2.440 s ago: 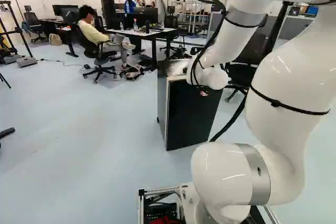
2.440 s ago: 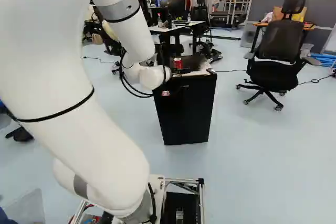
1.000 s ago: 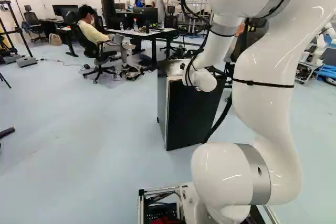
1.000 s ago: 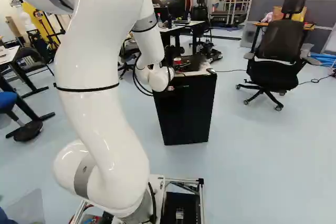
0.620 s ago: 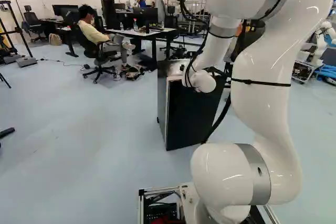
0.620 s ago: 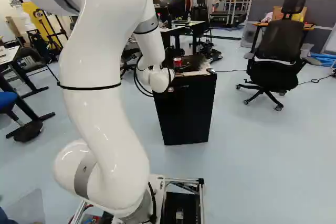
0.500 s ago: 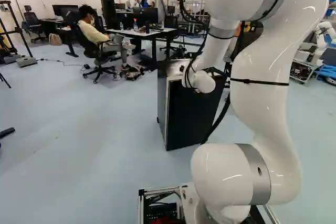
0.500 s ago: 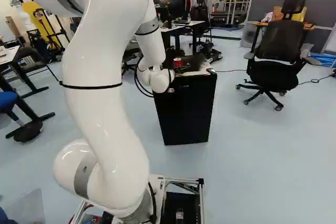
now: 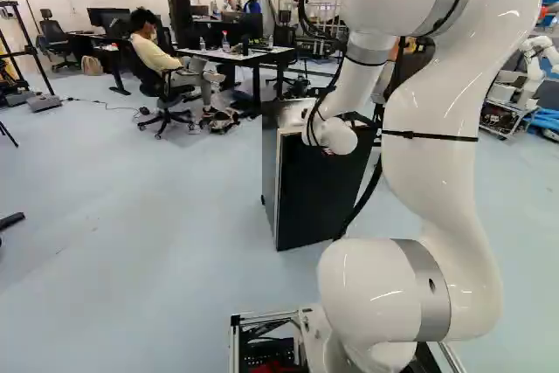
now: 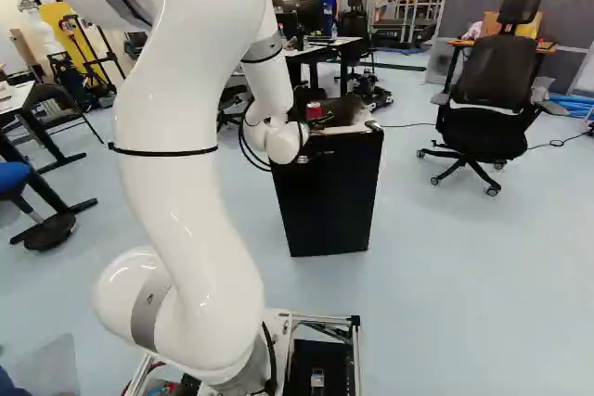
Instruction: Grab a drink from the fridge
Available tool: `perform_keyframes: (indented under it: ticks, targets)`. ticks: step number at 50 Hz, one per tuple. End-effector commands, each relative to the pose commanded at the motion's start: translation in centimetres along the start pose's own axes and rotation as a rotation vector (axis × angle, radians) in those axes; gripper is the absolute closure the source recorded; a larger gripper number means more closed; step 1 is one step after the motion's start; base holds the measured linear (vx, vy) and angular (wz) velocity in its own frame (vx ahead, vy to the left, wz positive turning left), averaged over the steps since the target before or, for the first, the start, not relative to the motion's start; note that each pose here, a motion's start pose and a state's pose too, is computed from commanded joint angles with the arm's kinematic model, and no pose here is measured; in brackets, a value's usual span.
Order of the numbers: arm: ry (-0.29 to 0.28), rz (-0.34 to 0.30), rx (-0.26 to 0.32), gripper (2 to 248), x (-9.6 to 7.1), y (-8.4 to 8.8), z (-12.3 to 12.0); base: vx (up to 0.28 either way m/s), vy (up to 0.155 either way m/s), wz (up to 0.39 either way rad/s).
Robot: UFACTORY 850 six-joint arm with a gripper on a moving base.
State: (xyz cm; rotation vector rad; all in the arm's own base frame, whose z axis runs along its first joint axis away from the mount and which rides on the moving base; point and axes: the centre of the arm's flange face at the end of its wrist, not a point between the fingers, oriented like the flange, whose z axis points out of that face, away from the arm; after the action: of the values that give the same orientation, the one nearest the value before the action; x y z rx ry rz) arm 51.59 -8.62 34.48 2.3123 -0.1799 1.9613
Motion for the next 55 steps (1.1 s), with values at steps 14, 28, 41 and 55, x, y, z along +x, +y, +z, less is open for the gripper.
perform_keyframes:
  ticks: [14,28,41,55]
  targets:
    - [0.000,0.000,0.000,150,0.0,0.0,0.0,0.000,0.000,0.000]
    - [0.015,0.000,0.000,151,0.8,0.0,-0.2,0.000,0.000,0.000]
    - [0.041,0.000,0.000,151,2.2,0.0,-0.4,0.000,0.000,0.000]
    - [0.066,-0.001,0.000,151,3.4,0.0,-0.7,0.000,0.000,0.000]
